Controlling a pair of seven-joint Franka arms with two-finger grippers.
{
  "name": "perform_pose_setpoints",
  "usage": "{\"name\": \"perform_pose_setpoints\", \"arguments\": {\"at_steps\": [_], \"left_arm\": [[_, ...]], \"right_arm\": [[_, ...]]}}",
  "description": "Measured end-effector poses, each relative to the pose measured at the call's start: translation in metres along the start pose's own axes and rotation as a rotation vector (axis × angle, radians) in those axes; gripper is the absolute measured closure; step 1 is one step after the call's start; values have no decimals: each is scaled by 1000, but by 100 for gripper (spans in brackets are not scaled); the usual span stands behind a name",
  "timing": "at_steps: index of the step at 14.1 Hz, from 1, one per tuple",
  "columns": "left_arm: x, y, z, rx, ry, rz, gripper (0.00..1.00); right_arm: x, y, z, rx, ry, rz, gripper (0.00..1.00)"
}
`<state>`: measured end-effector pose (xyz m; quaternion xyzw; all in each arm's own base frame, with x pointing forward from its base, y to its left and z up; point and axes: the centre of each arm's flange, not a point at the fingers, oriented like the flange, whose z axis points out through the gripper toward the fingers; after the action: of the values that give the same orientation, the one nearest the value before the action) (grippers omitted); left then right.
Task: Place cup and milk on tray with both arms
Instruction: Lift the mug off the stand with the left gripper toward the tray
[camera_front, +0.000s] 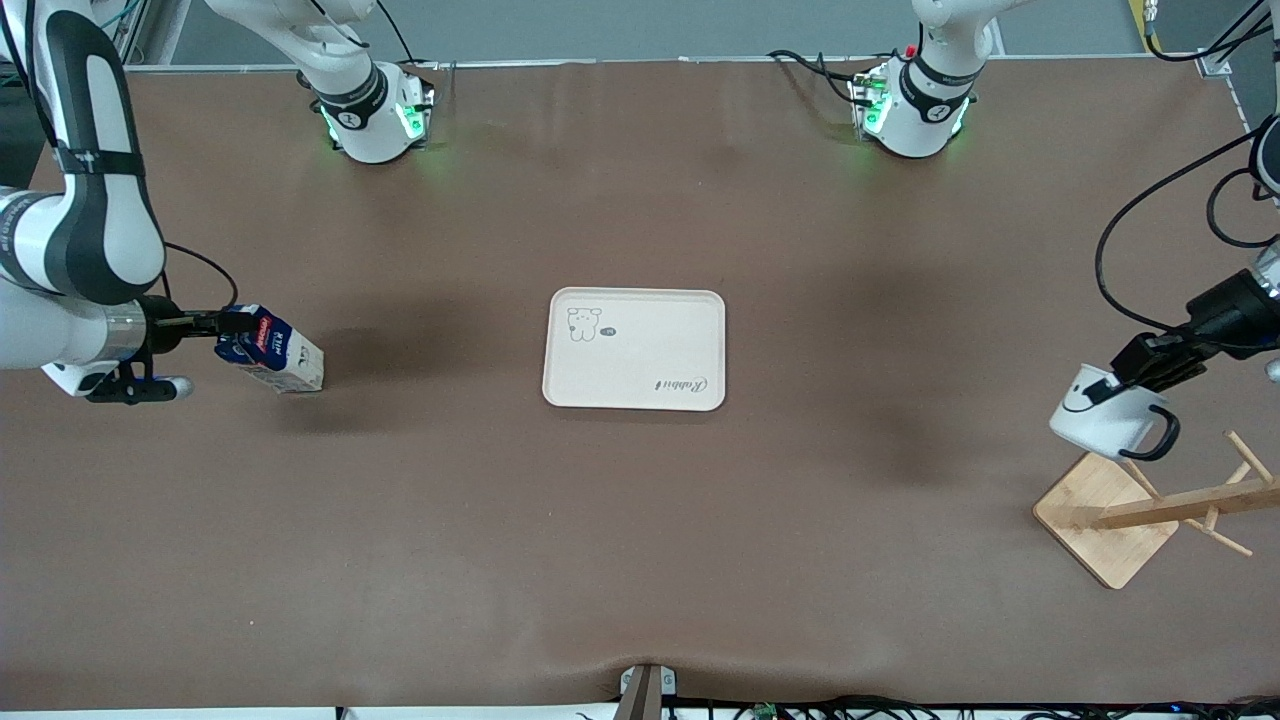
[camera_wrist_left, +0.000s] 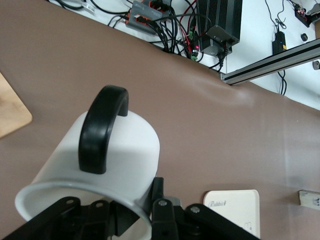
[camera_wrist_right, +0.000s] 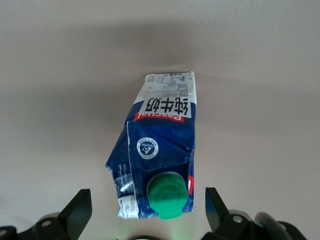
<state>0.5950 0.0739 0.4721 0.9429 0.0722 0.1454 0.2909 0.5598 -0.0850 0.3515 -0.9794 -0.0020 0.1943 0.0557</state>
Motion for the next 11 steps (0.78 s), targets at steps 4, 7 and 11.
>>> {"name": "perform_pose_setpoints", "arguments": {"at_steps": [4, 7, 11], "left_arm": [[-13, 41, 35, -21, -74, -168, 91], [-25, 74, 64, -29, -135, -263, 91], [-40, 93, 105, -23, -221, -428, 91]], "right_arm": [[-1, -2, 26, -13, 55, -2, 0], [-4, -6, 32, -21, 92, -10, 0], [-8, -7, 31, -21, 94, -10, 40]]}}
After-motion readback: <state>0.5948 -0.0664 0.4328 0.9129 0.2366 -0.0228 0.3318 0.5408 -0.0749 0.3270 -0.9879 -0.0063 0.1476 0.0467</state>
